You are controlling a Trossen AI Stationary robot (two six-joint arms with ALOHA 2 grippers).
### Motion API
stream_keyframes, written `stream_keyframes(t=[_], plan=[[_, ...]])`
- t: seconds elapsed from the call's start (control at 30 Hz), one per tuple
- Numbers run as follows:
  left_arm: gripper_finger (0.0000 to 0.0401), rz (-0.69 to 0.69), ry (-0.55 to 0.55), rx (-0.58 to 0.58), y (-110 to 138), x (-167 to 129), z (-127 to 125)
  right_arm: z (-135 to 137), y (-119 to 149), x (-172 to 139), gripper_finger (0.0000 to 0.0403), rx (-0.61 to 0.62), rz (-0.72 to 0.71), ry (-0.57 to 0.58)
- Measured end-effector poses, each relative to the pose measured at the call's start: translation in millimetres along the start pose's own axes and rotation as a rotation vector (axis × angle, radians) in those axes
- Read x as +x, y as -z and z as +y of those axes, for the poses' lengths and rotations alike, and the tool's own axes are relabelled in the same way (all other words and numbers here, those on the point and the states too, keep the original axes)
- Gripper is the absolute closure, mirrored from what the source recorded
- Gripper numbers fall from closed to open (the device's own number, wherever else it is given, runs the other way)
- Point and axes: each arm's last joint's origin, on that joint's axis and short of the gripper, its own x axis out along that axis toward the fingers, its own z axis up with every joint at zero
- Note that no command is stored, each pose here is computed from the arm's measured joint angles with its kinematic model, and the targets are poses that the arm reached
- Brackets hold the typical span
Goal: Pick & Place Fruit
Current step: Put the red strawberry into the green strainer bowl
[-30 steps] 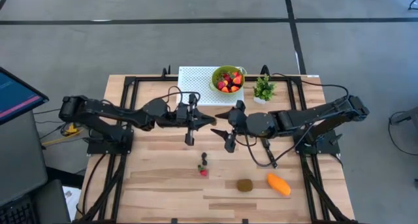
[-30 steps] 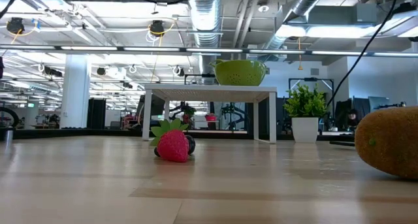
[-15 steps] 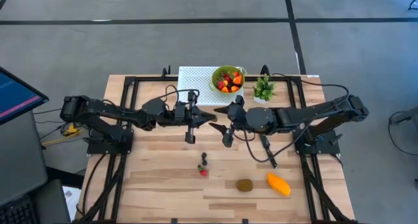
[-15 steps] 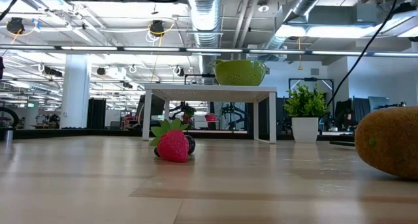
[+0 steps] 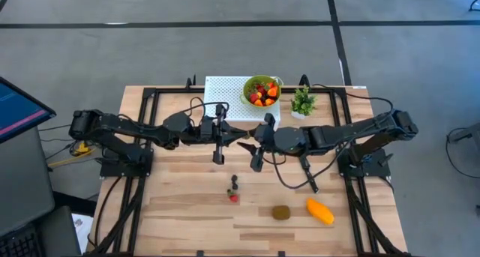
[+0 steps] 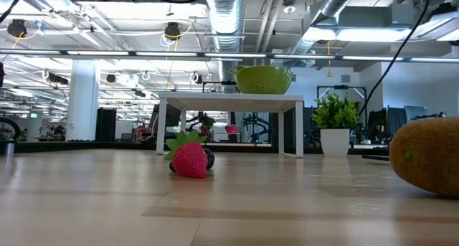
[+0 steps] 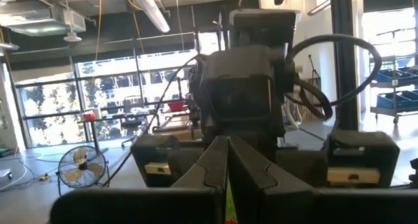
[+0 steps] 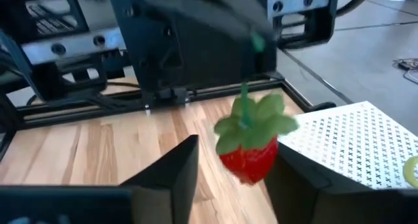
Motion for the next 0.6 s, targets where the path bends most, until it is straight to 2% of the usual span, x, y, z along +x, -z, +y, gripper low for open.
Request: stream_keyframes(t=[0.2, 0.4, 0.6], plan=[[0.0400, 0.006, 0.001, 0.000, 0.6, 0.0, -0.1, 0.2, -1.3, -0.3, 0.0283, 0.003, -0.011, -0.002], [0.0400, 0.077, 0.009, -0.002, 7.1, -0.4, -0.9, 0.3, -1.2, -0.4, 0.0281, 0.003, -0.010, -0.001], [0.0400, 0.073, 0.009, -0.002, 5.9, -0.8, -0.8, 0.2, -1.2, -0.4, 0.0276, 0.003, -0.010, -0.001]])
